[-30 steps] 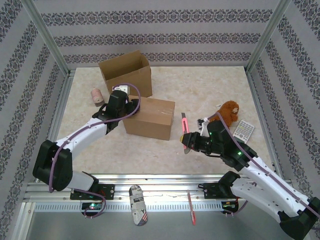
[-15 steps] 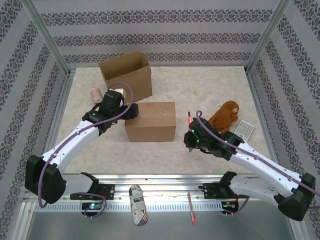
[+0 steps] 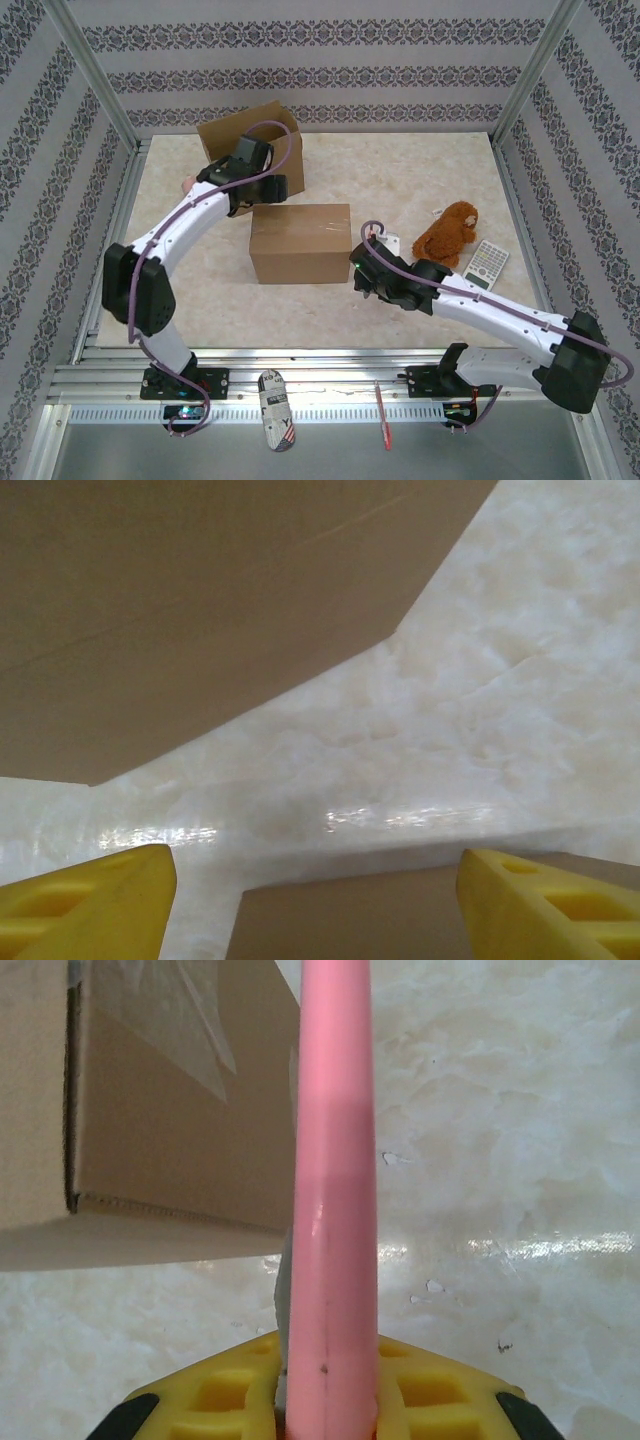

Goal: Unpack the express box

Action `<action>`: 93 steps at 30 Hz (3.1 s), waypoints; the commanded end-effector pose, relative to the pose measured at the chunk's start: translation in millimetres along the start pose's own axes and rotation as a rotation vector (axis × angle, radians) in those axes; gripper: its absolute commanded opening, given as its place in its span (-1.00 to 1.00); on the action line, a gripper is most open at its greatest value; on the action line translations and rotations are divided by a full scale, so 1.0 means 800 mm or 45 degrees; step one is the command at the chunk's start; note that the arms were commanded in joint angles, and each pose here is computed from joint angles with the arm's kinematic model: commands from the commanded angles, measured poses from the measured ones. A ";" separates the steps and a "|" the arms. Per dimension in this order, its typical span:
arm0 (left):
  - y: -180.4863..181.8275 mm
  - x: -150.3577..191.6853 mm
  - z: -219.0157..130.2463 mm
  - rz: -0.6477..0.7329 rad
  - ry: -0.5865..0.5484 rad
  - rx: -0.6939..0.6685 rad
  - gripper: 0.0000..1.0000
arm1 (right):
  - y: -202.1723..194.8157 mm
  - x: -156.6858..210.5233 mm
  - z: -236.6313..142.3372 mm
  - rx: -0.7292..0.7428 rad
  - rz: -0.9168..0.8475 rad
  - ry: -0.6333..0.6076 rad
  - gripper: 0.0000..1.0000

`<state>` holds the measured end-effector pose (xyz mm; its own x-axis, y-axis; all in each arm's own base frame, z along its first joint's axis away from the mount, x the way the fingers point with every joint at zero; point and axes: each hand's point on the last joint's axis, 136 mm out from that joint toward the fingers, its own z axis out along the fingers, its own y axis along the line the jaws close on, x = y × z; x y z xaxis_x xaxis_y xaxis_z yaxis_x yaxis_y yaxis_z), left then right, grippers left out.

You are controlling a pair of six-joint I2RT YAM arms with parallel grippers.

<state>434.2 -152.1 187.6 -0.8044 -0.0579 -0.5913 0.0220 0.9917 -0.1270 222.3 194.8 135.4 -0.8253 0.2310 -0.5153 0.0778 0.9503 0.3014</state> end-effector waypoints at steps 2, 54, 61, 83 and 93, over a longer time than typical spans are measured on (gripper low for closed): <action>0.026 0.002 -0.003 0.060 0.051 -0.145 0.49 | 0.015 -0.021 0.001 0.006 0.034 -0.080 -1.00; -0.027 0.258 -0.101 0.085 0.546 0.074 0.45 | 0.155 -0.189 0.136 -0.480 -0.190 0.215 -1.00; -0.022 0.254 -0.131 0.093 0.517 0.097 0.51 | 0.101 -0.219 0.127 -0.291 -0.153 0.119 -1.00; -0.042 0.023 -0.107 0.022 0.062 0.164 0.58 | -0.062 -0.062 0.005 0.122 -0.119 0.020 -1.00; -0.035 -0.005 -0.048 0.004 0.087 0.246 0.59 | -0.047 0.001 0.000 0.017 -0.054 0.078 -1.00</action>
<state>402.5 -167.4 213.8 -0.8670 -0.0648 -0.4942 0.0660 0.9679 -0.2427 223.1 153.5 124.7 -0.8678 0.1262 -0.4807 0.0145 0.9732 0.2293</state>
